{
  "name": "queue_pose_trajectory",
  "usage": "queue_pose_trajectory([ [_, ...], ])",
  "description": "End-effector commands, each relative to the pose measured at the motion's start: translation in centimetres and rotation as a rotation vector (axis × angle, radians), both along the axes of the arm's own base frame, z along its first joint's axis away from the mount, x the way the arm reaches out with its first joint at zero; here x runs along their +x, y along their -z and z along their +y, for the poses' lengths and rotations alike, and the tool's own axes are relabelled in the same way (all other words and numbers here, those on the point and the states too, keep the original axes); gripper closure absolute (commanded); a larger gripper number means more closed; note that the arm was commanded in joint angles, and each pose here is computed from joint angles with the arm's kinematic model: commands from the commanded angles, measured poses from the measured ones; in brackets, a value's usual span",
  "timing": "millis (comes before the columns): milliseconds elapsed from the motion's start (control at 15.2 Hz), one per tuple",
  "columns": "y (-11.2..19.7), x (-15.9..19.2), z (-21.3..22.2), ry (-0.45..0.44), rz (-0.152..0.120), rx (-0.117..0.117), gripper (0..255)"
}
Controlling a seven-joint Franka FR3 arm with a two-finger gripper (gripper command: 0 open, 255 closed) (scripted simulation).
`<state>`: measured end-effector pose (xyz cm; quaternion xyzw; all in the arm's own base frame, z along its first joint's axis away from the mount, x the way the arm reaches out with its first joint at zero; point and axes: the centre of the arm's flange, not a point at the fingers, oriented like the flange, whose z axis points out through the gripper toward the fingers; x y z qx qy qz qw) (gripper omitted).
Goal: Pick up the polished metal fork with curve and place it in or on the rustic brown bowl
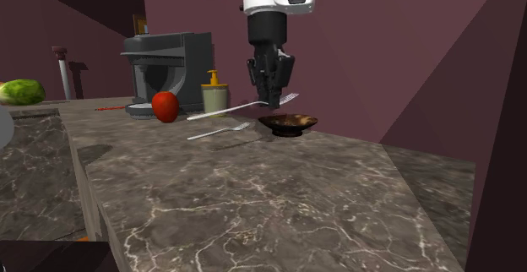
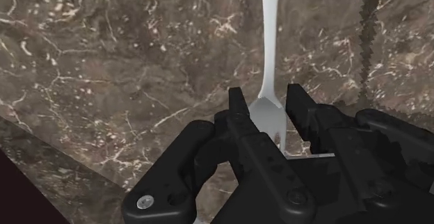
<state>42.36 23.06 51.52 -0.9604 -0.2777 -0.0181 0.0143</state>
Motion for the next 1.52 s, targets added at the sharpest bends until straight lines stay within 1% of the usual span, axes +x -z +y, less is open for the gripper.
queue_pose_trajectory([
  [0, -0.1, 0.7, 2.5, 0.001, 0.0, 0.001, 255],
  [1056, -0.5, 6.1, 23.0, 0.001, 0.0, 0.001, 255],
  [1122, -0.6, 6.7, 25.4, 0.001, 0.0, 0.001, 255],
  [1452, 2.1, 6.7, 25.4, 0.001, 0.0, 0.001, 255],
])
